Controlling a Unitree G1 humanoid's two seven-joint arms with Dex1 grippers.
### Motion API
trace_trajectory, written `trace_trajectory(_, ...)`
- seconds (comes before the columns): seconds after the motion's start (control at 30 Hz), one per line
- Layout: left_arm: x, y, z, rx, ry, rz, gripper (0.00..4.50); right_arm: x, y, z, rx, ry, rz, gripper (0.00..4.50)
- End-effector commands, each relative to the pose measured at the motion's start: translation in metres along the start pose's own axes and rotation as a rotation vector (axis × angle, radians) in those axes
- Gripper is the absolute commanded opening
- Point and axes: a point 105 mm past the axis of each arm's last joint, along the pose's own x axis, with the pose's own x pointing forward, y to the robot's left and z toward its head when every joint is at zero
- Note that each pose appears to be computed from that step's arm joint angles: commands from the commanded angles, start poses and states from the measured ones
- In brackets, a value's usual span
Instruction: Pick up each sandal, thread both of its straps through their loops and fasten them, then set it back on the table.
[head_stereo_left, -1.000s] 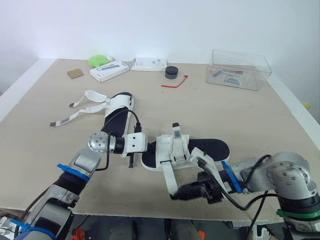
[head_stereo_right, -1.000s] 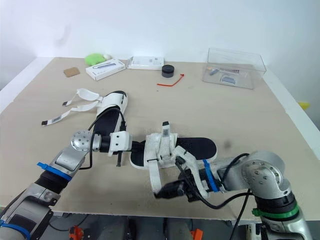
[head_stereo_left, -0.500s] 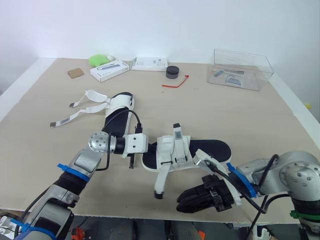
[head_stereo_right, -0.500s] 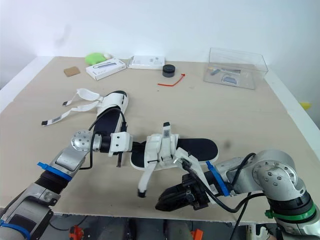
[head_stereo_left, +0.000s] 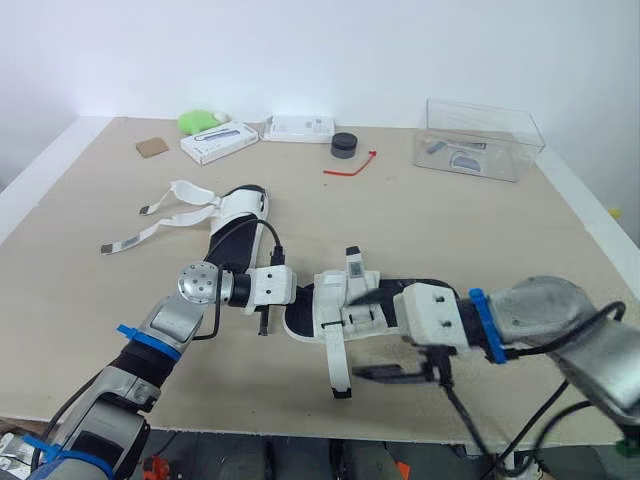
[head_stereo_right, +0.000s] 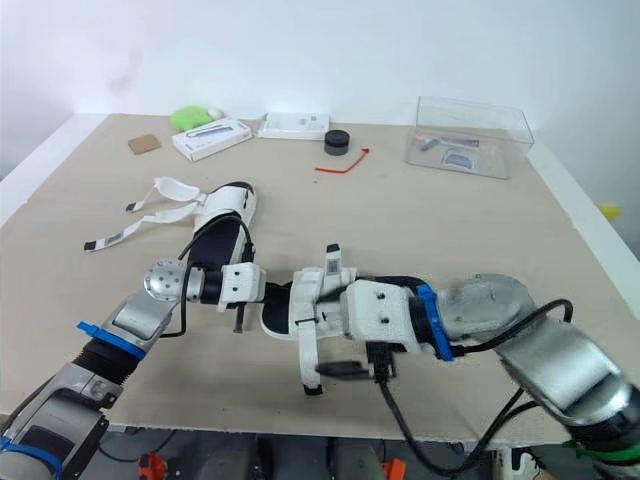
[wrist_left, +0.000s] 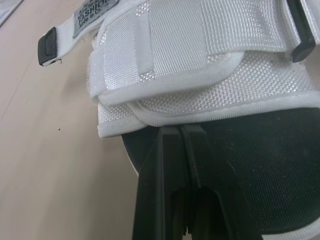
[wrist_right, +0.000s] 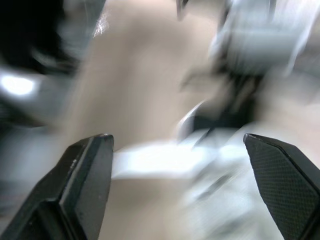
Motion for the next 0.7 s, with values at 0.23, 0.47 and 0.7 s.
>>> trace_trajectory(0.23, 0.002, -0.011, -0.018, -0.038, 0.076, -0.035, 0.0, 0.007, 0.051, -0.022, -0.554, -0.109, 0.115, 4.45)
trace_trajectory(0.47, 0.001, -0.012, -0.02, -0.042, 0.083, -0.036, 0.0, 0.02, 0.041, -0.02, -0.588, -0.138, 0.094, 4.45)
trace_trajectory(0.7, -0.003, -0.011, -0.021, -0.042, 0.093, -0.03, 0.0, 0.03, 0.027, -0.012, -0.545, -0.172, 0.084, 4.45)
